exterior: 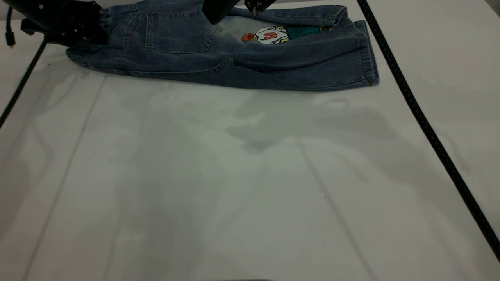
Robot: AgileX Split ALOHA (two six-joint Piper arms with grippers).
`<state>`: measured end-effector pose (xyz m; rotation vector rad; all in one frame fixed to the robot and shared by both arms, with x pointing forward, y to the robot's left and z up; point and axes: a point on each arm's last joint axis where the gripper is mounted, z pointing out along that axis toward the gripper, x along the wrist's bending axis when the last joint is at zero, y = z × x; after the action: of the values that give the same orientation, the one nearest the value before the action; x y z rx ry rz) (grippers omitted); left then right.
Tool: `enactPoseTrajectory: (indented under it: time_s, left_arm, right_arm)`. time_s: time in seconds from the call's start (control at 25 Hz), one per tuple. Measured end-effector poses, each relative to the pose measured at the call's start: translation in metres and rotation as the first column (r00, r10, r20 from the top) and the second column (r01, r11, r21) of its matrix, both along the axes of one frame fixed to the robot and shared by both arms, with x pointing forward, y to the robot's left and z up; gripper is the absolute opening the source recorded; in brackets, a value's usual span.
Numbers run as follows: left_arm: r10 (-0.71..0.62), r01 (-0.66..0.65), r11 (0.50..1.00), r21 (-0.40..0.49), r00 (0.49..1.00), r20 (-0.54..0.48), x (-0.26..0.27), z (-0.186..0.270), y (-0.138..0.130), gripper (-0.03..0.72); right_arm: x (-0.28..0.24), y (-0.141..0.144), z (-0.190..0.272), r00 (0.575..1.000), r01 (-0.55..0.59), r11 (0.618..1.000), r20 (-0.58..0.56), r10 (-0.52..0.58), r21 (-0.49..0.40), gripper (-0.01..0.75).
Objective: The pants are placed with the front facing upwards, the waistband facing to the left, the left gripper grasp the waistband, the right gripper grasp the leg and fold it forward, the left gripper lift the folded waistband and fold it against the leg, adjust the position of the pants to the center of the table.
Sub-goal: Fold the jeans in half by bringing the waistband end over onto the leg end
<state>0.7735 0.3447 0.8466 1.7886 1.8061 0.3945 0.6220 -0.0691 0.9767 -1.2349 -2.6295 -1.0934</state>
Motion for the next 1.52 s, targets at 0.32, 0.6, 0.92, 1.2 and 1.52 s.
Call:
enactPoseTrajectory:
  time_s: [0.32, 0.6, 0.92, 1.2, 1.52]
  left_arm:
    - [0.005, -0.005, 1.000, -0.014, 1.000, 0.004, 0.001, 0.002, -0.002, 0.060]
    - [-0.068, 0.068, 0.998, -0.016, 0.998, 0.000, 0.004, 0.039, -0.006, 0.053]
    - [-0.184, 0.184, 0.982, -0.044, 0.983, 0.013, -0.002, 0.119, -0.015, 0.050]
    - [-0.240, 0.241, 0.970, -0.041, 0.971, 0.021, -0.008, 0.154, -0.021, 0.050]
    - [-0.322, 0.324, 0.946, -0.011, 0.943, 0.083, -0.010, 0.184, -0.064, 0.050]
  right_arm:
    - [0.018, 0.000, -0.008, 0.986, 0.093, 0.996, 0.136, -0.094, 0.014, 0.554]
    - [0.042, -0.002, -0.040, 0.938, 0.252, 0.966, 0.231, -0.257, 0.050, 0.554]
    - [0.054, -0.005, -0.103, 0.923, 0.320, 0.947, 0.233, -0.306, -0.024, 0.550]
    - [0.056, -0.004, -0.139, 0.935, 0.323, 0.945, 0.172, -0.310, -0.054, 0.525]
    - [0.035, 0.020, -0.150, 0.988, 0.149, 0.989, -0.031, -0.149, 0.009, 0.515]
